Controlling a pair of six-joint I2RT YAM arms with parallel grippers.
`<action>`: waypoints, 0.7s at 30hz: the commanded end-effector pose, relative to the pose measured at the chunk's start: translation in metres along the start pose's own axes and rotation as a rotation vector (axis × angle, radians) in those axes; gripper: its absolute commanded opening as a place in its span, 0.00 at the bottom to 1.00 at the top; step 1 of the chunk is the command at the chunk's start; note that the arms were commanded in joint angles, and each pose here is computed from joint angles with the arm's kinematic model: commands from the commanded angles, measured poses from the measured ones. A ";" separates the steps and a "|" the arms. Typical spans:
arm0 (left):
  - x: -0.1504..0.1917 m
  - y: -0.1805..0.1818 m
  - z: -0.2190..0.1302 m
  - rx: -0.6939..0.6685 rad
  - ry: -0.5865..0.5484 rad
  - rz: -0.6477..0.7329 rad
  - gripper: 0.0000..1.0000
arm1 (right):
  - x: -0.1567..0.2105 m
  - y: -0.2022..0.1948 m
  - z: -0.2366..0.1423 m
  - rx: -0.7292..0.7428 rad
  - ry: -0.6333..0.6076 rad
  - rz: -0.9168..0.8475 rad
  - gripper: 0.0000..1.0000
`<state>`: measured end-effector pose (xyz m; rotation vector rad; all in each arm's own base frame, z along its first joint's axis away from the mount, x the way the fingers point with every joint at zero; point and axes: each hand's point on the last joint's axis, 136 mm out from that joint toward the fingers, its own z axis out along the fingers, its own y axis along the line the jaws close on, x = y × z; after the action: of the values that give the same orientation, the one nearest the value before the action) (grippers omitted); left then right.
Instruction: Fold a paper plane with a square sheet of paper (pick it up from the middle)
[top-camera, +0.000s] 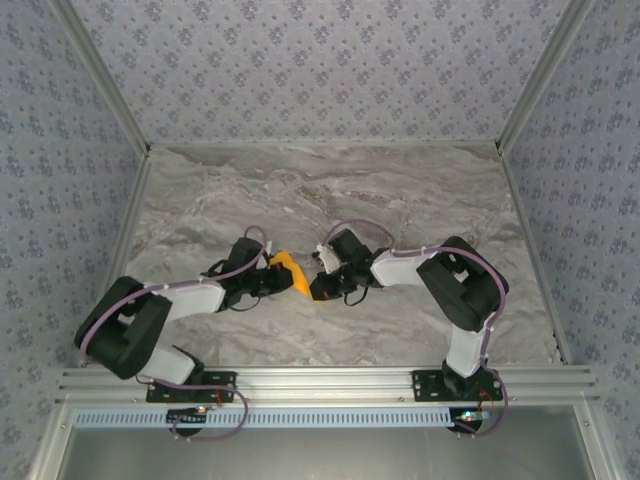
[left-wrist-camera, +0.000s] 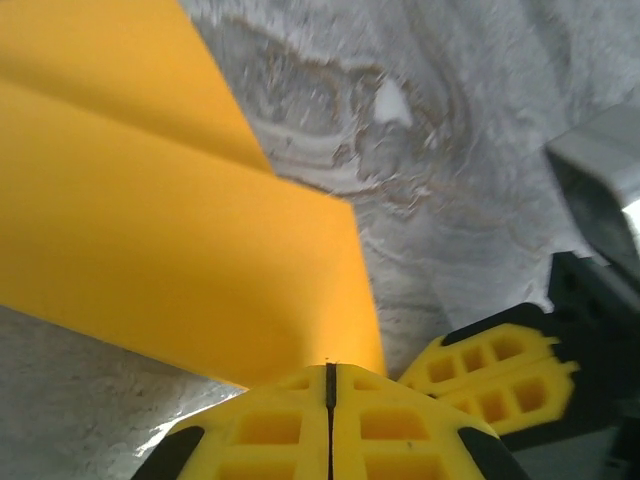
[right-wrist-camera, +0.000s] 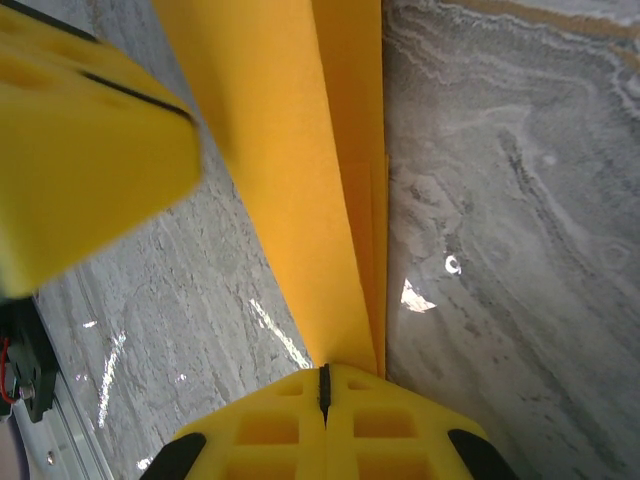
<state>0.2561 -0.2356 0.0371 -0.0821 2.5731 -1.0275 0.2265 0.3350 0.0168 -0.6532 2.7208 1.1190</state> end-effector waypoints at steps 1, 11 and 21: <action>-0.016 -0.024 0.011 0.076 -0.025 0.025 0.07 | 0.082 -0.059 0.005 0.212 0.245 0.189 0.00; -0.021 0.016 0.017 -0.084 -0.045 -0.003 0.05 | 0.085 -0.062 0.004 0.224 0.254 0.190 0.00; -0.045 0.086 -0.007 -0.207 -0.093 -0.133 0.05 | 0.087 -0.064 0.003 0.234 0.262 0.193 0.00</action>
<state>0.2997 -0.1961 0.0200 -0.2597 2.5609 -0.9242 0.2259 0.3345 0.0163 -0.6523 2.7259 1.1171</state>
